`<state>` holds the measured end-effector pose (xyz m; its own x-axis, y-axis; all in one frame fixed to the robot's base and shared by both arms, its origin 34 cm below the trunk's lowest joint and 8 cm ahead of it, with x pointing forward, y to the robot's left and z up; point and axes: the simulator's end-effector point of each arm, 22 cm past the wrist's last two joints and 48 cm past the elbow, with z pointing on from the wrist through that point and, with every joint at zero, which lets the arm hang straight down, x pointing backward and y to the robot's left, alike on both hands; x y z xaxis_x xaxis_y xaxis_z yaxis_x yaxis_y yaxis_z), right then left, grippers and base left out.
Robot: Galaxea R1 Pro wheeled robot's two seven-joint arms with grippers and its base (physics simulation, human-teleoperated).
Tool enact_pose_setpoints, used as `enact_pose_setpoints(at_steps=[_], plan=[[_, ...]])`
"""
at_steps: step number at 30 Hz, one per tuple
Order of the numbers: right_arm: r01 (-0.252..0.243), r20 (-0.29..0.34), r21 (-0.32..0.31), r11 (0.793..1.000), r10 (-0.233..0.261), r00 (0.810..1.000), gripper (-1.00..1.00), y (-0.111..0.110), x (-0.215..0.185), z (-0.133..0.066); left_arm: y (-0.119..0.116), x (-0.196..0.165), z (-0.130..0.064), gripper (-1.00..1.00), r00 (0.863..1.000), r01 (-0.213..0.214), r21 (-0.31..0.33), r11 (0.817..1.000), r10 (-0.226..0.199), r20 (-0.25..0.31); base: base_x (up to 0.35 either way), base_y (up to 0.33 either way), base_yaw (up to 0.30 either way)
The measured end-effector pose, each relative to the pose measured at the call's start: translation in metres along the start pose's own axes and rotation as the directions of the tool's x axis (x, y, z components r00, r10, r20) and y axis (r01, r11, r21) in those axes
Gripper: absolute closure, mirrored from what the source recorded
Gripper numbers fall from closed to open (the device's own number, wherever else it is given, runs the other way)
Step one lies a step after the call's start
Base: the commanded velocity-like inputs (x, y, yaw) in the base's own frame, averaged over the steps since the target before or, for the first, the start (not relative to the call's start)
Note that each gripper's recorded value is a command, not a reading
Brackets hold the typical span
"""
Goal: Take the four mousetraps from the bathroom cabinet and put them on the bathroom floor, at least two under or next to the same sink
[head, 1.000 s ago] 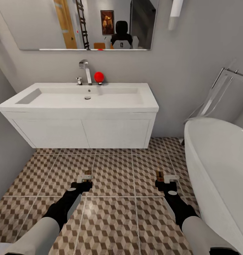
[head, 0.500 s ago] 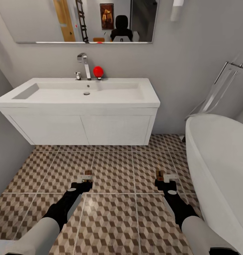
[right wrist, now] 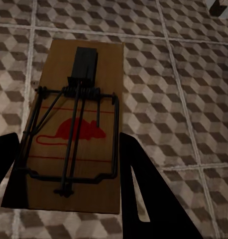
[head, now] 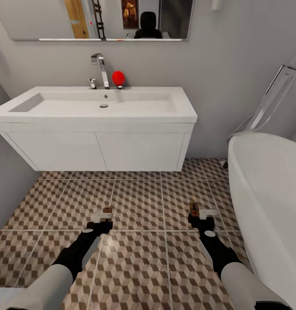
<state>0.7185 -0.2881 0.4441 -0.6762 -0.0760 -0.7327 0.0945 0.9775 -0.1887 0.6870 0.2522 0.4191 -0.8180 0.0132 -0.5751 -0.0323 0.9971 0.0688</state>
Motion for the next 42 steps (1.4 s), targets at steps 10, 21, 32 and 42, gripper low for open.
enact_pose_setpoints(at_steps=[10, 21, 32, 42], plan=[[-0.014, 0.066, -0.003, 1.0, 0.015, 0.998, 1.0, 0.005, 0.0, 0.014, -0.005, 0.024, 0.019, 1.0, 1.0, 0.0, 0.005, 1.0, 0.0, -0.017, 0.0, 0.0, 0.0], [-0.013, 0.06, -0.003, 1.0, 0.014, 0.998, 1.0, 0.01, 0.025, 0.03, -0.007, 0.05, 0.04, 1.0, 0.999, 0.0, 0.006, 1.0, 0.0, -0.034, 0.0, 0.0, 0.0], [-0.01, 0.044, -0.004, 1.0, 0.01, 0.999, 1.0, 0.015, 0.055, 0.045, -0.009, 0.076, 0.061, 1.0, 0.999, -0.001, 0.006, 1.0, 0.001, -0.05, 0.0, 0.0, 0.0], [0.017, 0.052, -0.006, 1.0, -0.017, 0.999, 1.0, 0.015, 0.056, 0.047, -0.017, 0.086, 0.062, 1.0, 0.996, 0.006, 0.016, 1.0, -0.005, -0.087, 0.0, 0.0, 0.0]])
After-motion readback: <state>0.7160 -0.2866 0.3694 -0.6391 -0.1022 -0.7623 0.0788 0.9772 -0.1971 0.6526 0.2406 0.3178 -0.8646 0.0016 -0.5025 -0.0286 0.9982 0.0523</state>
